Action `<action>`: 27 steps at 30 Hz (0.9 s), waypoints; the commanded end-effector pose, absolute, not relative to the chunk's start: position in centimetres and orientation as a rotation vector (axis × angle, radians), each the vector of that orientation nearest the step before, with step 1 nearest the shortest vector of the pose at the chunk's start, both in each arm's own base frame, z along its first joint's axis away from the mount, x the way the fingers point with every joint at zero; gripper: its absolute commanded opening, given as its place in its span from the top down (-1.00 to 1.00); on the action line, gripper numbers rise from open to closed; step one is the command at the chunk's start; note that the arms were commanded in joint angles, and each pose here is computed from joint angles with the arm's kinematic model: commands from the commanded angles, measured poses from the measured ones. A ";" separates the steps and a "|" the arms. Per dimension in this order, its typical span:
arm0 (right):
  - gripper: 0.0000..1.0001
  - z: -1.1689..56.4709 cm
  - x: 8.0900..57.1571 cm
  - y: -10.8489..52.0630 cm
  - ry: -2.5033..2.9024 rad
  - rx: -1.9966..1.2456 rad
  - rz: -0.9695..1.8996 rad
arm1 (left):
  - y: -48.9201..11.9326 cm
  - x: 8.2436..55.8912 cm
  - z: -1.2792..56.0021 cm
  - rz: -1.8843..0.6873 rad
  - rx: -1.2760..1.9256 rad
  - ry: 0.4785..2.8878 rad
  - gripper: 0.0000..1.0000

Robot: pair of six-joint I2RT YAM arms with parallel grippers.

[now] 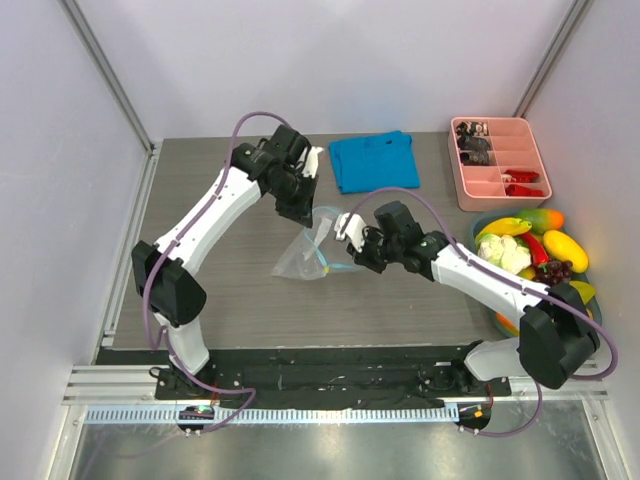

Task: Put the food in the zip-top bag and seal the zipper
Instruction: Open the zipper of the food storage bag.

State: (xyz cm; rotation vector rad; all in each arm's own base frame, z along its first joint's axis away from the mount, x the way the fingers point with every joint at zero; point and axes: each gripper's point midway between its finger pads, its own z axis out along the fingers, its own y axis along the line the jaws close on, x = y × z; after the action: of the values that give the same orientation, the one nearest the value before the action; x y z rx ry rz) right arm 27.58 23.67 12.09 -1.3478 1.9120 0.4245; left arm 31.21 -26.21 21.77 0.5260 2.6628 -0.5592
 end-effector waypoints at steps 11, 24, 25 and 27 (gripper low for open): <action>-0.56 16.4 28.9 23.7 1.700 -1.422 0.297 | -27.0 31.1 20.9 -0.689 0.349 2.678 0.99; -0.98 27.9 32.9 18.1 1.832 -0.845 0.390 | -29.6 31.3 19.7 -0.772 0.062 2.746 0.99; -0.97 29.3 33.1 17.6 1.825 -0.795 0.406 | -29.8 31.3 19.7 -0.783 0.045 2.748 1.00; -0.98 30.1 33.5 14.7 1.884 -0.655 0.401 | -30.3 31.2 19.7 -0.818 -0.011 2.772 1.00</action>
State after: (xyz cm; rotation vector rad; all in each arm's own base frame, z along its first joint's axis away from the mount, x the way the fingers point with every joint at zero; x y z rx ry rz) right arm 34.12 17.43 24.96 -0.9152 1.8665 0.3130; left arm 30.51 -28.87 18.45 0.1167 2.7925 -0.7195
